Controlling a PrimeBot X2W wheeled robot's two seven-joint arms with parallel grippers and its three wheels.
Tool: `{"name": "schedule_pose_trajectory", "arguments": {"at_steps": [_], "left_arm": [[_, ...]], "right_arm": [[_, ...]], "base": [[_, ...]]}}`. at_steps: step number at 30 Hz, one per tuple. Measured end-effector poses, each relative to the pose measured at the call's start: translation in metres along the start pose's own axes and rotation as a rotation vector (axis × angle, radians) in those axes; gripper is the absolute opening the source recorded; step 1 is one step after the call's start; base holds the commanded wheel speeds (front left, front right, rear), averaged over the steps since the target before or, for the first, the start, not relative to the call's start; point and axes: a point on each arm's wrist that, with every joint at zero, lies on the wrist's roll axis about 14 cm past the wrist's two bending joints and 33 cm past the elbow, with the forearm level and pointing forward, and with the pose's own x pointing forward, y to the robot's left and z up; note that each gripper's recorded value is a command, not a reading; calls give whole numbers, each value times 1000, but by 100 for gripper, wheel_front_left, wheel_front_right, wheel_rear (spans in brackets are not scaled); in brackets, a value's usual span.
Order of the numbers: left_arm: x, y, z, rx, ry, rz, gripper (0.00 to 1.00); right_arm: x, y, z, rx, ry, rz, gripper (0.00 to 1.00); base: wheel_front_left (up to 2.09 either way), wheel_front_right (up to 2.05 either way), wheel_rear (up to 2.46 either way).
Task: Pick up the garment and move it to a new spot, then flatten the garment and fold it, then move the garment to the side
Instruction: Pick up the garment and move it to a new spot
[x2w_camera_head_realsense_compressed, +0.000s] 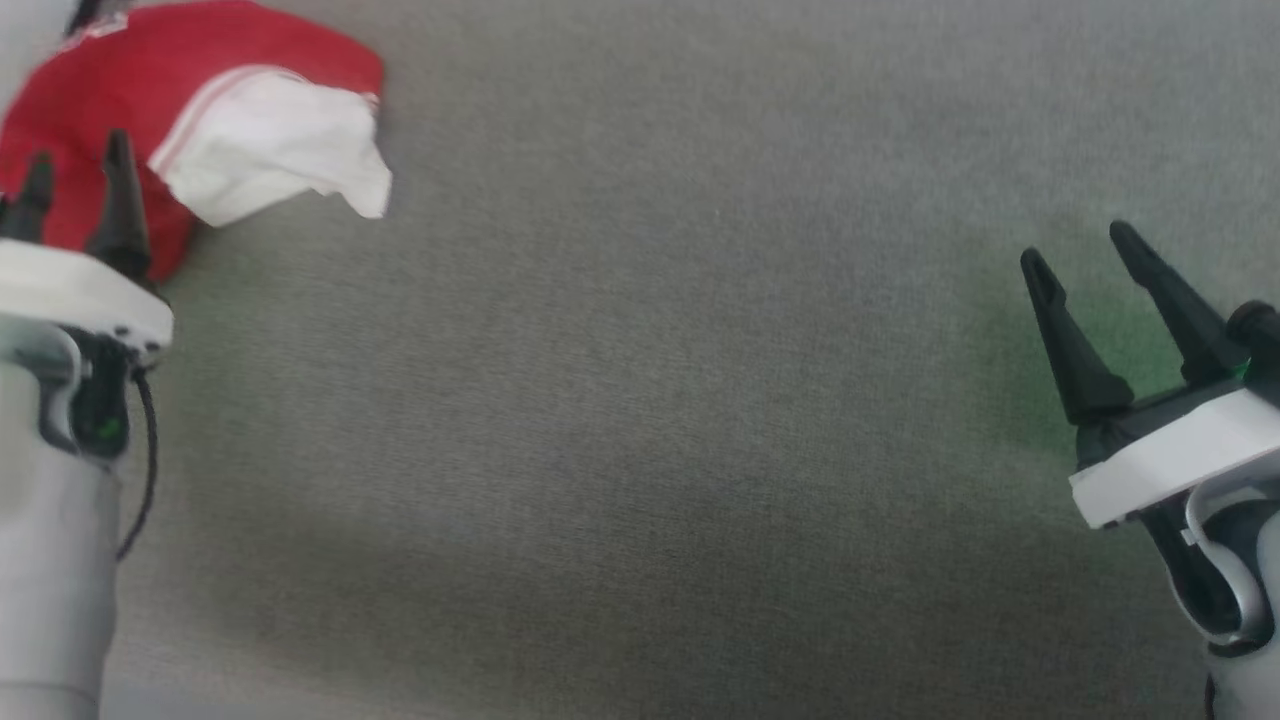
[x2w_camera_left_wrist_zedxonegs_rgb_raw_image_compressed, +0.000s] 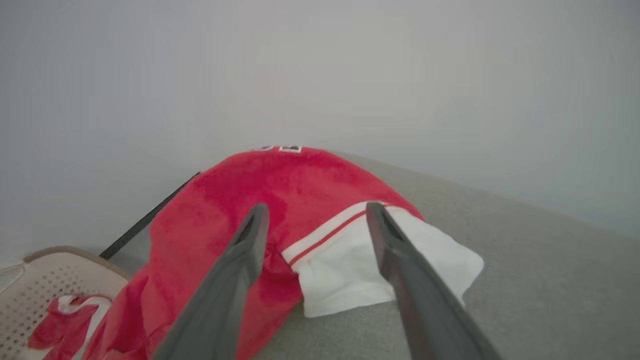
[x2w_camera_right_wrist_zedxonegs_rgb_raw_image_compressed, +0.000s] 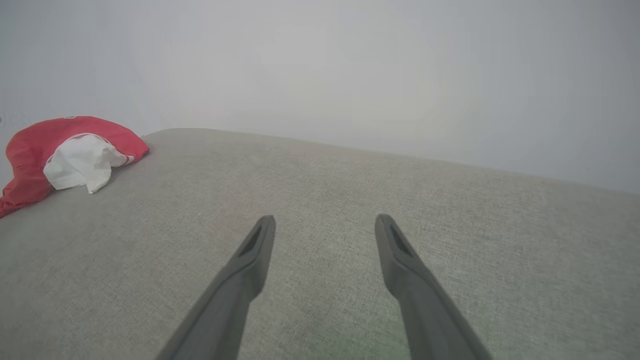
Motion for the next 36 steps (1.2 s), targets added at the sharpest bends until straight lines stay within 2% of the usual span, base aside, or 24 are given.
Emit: {"name": "schedule_pose_trajectory", "arguments": {"at_steps": [10, 17, 21, 24, 28, 30, 35, 36], "left_arm": [[45, 1, -65, 14, 279, 62, 100], [48, 1, -113, 49, 565, 94, 100], [48, -3, -125, 64, 684, 95, 100], [47, -5, -131, 63, 745, 98, 100], [51, -3, -130, 95, 723, 105, 100], [57, -5, -125, 115, 664, 97, 0], [65, -9, -102, 144, 558, 70, 0], [68, -7, -84, 155, 500, 66, 0]], "right_arm": [[8, -29, -27, -14, 63, -38, 100], [13, -35, -41, -12, 95, -40, 100], [14, -36, -43, -15, 102, -40, 100], [14, -36, -41, -17, 99, -41, 100], [15, -37, -38, -16, 90, -43, 100], [16, -37, -37, -17, 86, -45, 100], [15, -36, -30, -14, 63, -52, 100], [15, -34, -24, -11, 45, -55, 100]], "base": [[0, 0, 0], [0, 0, 0], [0, 0, 0], [0, 0, 0], [0, 0, 0], [0, 0, 0], [0, 0, 0], [0, 0, 0]]}}
